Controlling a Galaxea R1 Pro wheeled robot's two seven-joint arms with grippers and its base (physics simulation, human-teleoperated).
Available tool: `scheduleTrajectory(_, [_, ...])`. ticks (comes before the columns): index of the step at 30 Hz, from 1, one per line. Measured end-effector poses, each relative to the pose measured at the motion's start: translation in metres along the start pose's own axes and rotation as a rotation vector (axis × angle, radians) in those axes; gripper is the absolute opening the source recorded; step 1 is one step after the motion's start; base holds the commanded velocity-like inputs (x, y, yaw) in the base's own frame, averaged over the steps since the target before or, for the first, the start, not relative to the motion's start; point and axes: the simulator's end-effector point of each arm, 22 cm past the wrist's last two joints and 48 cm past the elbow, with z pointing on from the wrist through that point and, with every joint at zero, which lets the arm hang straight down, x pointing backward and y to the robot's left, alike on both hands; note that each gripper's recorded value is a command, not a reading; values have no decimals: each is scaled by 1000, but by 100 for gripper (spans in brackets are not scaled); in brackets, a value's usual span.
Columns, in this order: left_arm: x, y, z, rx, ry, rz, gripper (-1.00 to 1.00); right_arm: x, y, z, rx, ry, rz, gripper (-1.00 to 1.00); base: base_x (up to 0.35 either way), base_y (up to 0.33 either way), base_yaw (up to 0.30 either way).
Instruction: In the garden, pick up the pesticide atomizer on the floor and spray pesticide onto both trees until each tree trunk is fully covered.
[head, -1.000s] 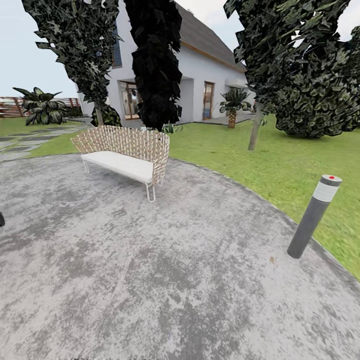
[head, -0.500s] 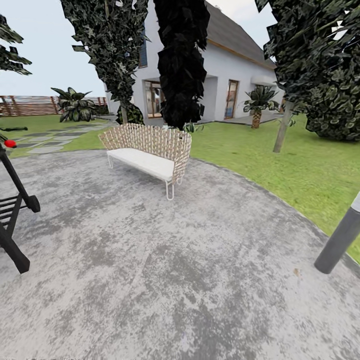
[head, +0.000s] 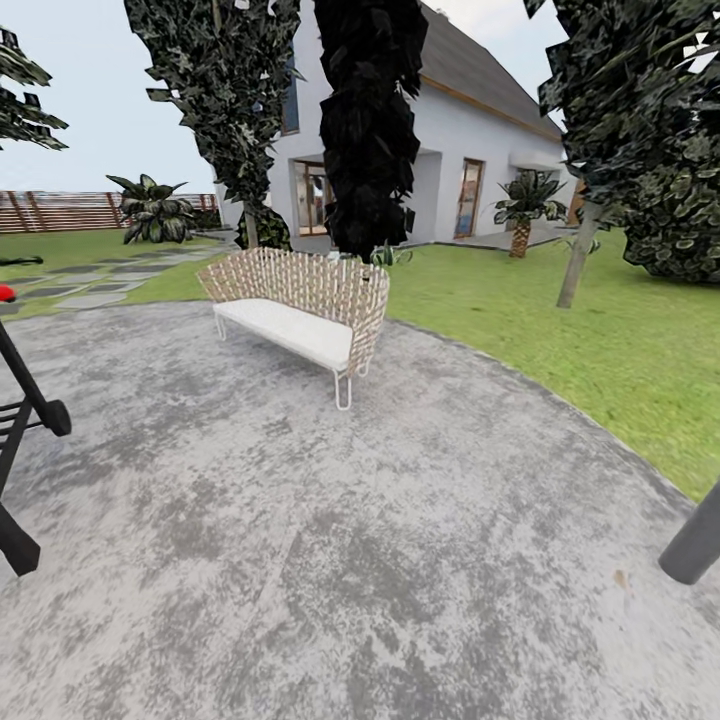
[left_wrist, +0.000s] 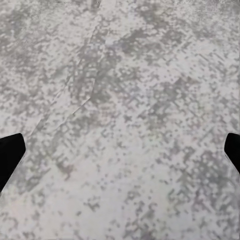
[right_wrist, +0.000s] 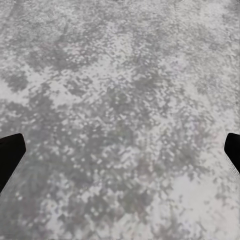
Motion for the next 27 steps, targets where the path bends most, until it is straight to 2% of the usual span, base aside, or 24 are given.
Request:
scheduleTrajectory(6, [0, 0, 0, 0, 0, 0, 100, 0, 0, 0, 1, 1, 0, 100, 333, 0, 71])
scheduleTrajectory(17, [0, 0, 0, 0, 1, 0, 100, 1, 0, 0, 2, 3, 0, 100, 321, 0, 259])
scheduleTrajectory(27, [1, 0, 0, 1, 2, 1, 100, 2, 0, 0, 1, 5, -1, 100, 44, 0, 277])
